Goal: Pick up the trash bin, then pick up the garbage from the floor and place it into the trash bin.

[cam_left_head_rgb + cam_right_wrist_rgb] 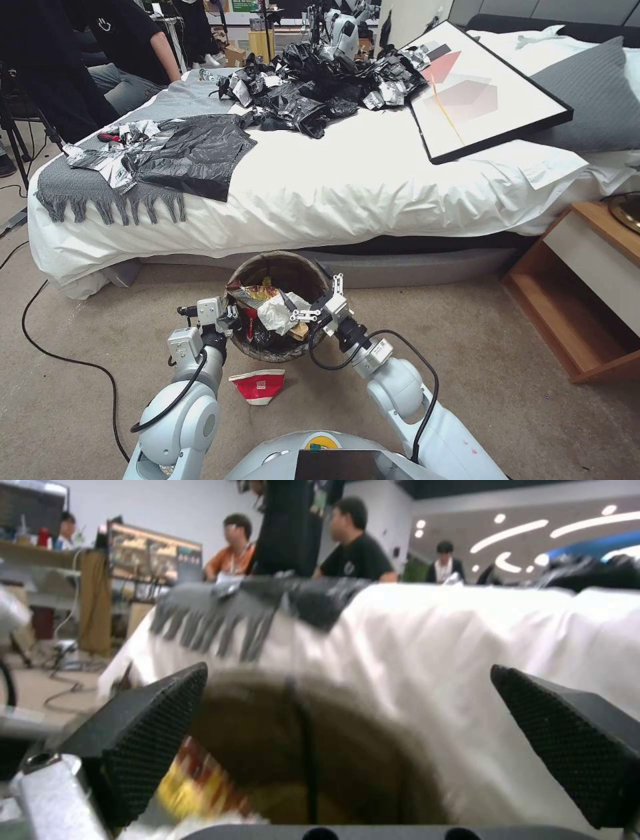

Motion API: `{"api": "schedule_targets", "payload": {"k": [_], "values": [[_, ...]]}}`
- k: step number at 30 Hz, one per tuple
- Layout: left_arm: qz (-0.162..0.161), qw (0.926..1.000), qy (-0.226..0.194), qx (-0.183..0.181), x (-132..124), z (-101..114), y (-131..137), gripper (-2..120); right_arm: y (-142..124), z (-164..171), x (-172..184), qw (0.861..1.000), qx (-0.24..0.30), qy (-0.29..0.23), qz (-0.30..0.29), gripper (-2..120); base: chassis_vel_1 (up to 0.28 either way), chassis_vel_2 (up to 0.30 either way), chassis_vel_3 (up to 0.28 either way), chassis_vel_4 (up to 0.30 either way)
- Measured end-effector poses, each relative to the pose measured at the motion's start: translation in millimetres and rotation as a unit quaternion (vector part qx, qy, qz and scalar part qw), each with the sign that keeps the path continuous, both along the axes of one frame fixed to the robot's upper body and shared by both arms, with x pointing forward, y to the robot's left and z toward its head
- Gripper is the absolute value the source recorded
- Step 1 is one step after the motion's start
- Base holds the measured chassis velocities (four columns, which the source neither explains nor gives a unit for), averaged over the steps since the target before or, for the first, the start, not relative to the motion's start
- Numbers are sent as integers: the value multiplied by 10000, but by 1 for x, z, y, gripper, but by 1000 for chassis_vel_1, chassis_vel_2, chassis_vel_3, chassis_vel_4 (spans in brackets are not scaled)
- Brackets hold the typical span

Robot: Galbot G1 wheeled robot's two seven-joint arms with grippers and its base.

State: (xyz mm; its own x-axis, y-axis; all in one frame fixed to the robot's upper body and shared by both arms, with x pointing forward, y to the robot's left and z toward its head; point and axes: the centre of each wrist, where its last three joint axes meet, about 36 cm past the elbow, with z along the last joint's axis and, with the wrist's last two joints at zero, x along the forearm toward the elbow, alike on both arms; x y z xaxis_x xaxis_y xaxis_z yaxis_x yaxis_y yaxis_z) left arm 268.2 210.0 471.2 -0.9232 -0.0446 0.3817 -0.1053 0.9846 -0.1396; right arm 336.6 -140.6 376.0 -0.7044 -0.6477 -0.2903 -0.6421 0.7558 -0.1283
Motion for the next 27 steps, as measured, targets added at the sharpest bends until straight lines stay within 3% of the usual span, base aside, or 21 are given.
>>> {"api": "schedule_targets", "payload": {"k": [7, 13, 21, 27], "values": [[21, 10000, 28, 25, 1, -2, 2, 4, -5, 51, -6, 9969, 418, -610, -255, 100, 0, 0, 0, 0], [46, 10000, 19, 37, 1, -3, 3, 4, -10, 77, -14, 9924, 647, -855, -605, 100, 0, 0, 0, 0], [64, 10000, -46, 41, 2, -3, 5, 4, -23, 68, -29, 9762, 350, -448, -2093, 100, 0, 0, 0, 0], [60, 10000, -51, 38, 2, -2, 5, 4, -22, 56, -38, 9696, 367, -101, -2415, 100, 0, 0, 0, 0]]}}
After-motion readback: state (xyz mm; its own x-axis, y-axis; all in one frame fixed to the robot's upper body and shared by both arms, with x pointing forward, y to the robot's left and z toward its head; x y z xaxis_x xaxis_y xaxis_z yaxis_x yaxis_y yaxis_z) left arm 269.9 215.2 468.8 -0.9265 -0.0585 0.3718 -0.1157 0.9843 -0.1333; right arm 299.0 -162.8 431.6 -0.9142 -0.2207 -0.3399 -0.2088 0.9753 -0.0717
